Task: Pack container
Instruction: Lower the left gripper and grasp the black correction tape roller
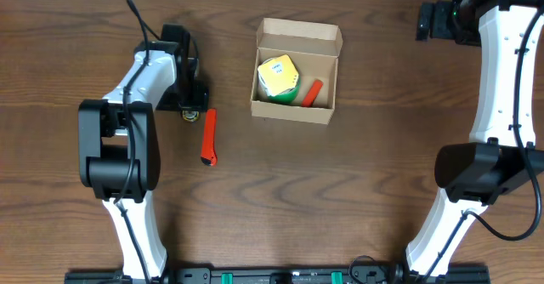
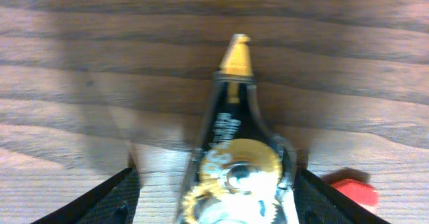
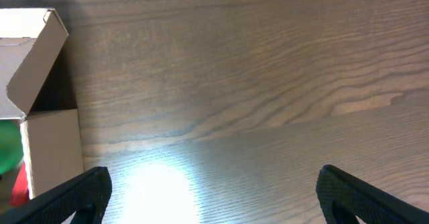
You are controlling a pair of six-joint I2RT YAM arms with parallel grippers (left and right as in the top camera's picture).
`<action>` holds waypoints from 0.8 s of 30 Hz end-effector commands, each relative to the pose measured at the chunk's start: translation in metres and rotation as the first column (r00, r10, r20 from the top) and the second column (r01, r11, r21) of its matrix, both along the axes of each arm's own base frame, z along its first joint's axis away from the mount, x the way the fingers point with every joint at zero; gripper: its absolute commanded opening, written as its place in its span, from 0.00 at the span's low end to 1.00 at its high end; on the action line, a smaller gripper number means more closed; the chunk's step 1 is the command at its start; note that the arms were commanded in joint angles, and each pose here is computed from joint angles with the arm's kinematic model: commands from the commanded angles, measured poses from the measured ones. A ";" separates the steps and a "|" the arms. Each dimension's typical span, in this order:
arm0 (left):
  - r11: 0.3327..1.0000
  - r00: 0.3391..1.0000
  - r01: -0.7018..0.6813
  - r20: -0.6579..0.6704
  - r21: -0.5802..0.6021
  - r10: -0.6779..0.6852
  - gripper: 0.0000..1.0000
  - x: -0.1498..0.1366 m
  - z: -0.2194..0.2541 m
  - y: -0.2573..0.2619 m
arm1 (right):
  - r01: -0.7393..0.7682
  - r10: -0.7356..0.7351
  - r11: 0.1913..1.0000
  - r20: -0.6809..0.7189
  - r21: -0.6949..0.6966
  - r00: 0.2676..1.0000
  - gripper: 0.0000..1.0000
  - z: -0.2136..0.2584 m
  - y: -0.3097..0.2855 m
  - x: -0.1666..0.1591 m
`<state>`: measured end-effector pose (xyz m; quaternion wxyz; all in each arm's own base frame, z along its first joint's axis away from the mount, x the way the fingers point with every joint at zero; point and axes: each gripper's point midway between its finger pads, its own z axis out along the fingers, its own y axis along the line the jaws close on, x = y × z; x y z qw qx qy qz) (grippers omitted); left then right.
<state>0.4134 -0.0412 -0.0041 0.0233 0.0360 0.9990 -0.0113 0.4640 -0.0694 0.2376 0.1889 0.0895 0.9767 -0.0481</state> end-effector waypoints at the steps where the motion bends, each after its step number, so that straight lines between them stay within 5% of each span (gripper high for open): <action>1: 0.996 0.994 0.066 -0.080 -0.058 -0.071 0.73 -0.015 -0.028 -0.023 | 0.007 -0.007 1.000 -0.006 0.004 1.000 0.99 -0.003 0.001 0.001; 11: 0.994 0.991 0.103 -0.079 -0.043 -0.107 0.64 -0.017 -0.029 -0.029 | 0.007 -0.007 1.000 -0.006 0.004 1.000 0.99 -0.003 0.001 0.001; 24: 0.997 0.994 0.073 -0.078 -0.017 -0.074 0.39 -0.016 -0.029 -0.024 | 0.007 -0.006 1.000 -0.006 0.004 1.000 0.99 -0.003 0.001 0.001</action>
